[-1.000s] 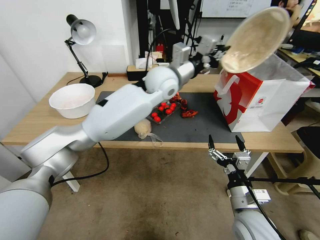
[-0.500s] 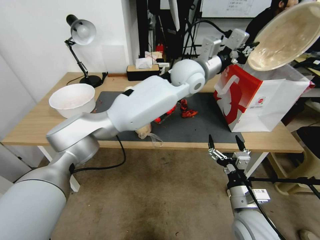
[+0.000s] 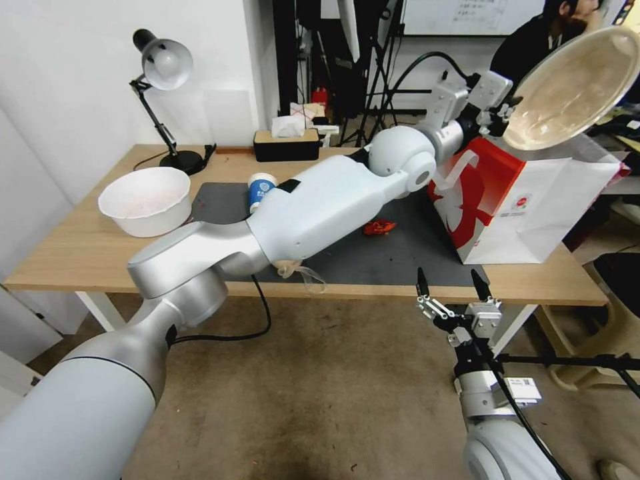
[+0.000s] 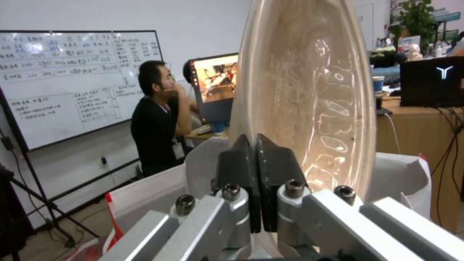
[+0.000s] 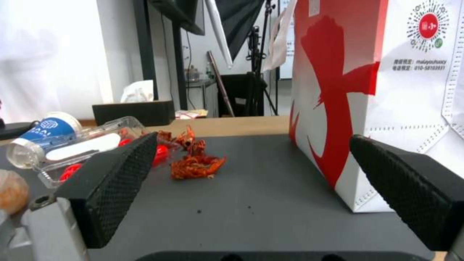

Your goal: Pick up the trash from the table and place it into the takeout bag.

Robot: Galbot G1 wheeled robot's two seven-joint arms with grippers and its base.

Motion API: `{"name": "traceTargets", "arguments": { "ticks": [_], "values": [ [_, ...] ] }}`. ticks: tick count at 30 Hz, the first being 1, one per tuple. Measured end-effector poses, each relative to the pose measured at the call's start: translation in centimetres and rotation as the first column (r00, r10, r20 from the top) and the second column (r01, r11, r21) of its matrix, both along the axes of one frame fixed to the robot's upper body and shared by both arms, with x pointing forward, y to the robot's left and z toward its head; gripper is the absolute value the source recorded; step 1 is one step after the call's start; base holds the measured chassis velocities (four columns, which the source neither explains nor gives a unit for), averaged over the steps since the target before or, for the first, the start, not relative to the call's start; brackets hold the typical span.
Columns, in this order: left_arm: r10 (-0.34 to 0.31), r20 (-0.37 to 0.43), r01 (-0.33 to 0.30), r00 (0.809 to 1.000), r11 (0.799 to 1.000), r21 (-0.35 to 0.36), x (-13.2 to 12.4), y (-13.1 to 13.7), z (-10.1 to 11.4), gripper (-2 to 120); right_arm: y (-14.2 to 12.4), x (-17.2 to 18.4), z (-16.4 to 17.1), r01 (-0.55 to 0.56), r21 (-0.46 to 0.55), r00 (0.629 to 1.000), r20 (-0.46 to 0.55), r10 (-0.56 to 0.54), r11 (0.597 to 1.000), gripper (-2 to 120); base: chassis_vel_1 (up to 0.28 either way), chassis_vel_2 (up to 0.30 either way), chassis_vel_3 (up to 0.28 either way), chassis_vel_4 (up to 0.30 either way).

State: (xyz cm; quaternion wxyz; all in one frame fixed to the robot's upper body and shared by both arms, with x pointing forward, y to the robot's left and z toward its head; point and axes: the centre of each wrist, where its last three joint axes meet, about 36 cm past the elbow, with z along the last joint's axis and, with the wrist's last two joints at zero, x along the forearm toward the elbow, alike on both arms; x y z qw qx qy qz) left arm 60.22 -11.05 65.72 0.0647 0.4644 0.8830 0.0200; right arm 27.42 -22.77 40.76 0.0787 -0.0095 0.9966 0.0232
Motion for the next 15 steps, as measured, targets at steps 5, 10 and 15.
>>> {"name": "traceTargets", "arguments": {
  "ticks": [5, 10, 15],
  "values": [
    [0.005, -0.003, -0.005, 1.0, 1.0, 0.002, -0.1, -0.2, -0.3, 12, 0.0, 0.0, 0.0, 0.0, 0.001, 1.0, 0.0, 0.0, 1.0, 99, 0.0, 0.0, 0.0, 0.0],
    [0.017, -0.011, -0.017, 1.0, 1.0, -0.008, 0.0, 0.0, -0.4, 34, 0.0, 0.0, 0.0, 0.001, 0.002, 1.0, 0.0, -0.001, 1.0, 99, 0.0, 0.0, 0.0, 0.0],
    [0.034, -0.015, -0.034, 0.999, 0.999, -0.025, 0.0, 0.9, -0.5, 54, 0.0, -0.2, -0.1, 0.002, 0.004, 1.0, -0.005, -0.002, 1.0, 100, 0.0, 0.0, 0.0, 0.0]
  ]
}}
